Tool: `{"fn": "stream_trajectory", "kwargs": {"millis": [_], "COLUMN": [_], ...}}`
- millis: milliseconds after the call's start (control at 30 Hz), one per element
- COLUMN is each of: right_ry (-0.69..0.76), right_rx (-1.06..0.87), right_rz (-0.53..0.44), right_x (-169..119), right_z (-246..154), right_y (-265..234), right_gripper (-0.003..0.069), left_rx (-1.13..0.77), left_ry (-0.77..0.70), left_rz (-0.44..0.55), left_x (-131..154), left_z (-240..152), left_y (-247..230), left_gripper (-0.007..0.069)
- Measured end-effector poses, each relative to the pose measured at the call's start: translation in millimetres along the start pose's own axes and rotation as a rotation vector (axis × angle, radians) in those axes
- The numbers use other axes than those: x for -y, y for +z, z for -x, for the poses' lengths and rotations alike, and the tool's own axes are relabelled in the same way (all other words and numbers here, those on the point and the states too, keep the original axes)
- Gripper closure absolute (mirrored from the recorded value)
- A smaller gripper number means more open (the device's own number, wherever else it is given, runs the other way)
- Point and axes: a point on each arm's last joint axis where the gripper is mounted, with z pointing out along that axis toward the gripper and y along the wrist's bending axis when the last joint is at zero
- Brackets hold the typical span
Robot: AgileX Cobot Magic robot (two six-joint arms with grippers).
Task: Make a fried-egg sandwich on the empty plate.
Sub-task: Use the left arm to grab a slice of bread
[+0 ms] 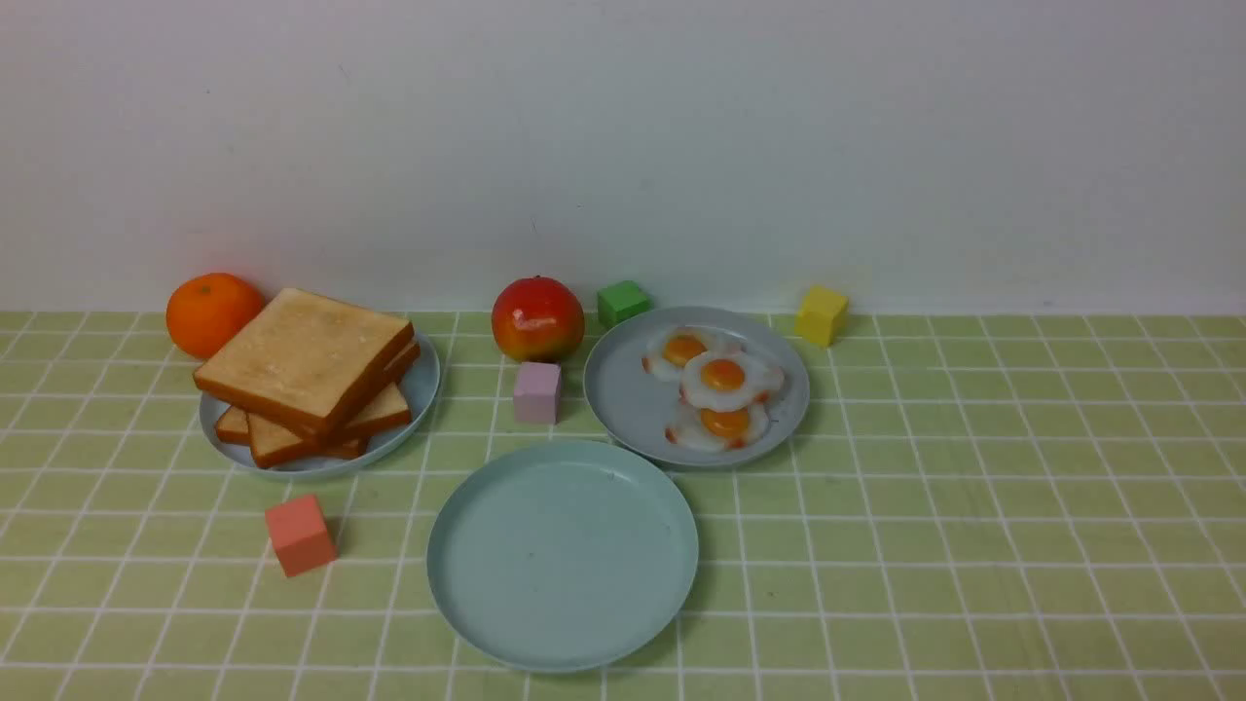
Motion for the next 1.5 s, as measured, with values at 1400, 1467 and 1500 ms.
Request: {"fn": "stream_trajectory", "kwargs": {"millis": [1400, 1467, 1500], "right_ry": [0.0, 0.0, 0.0], "right_rx": [0.0, 0.0, 0.0], "right_rz": [0.0, 0.0, 0.0], "right_x": [0.0, 0.0, 0.0], "right_z": [0.0, 0.0, 0.0], "right_y": [0.0, 0.0, 0.0], "right_gripper": [0.0419, 0.0419, 0.0419], "left_rx": [-0.326, -0.441, -0.483], "left_ry": [0.058, 0.173, 0.217], "left_rz": [-0.26, -0.284, -0.288], "left_x": [79.7, 93.3, 98.9], "left_z": [135.2, 143.7, 145.2], "left_y": [-2.9, 12.5, 20.4], "left_gripper": [0.0638, 0.0638, 0.0638]}}
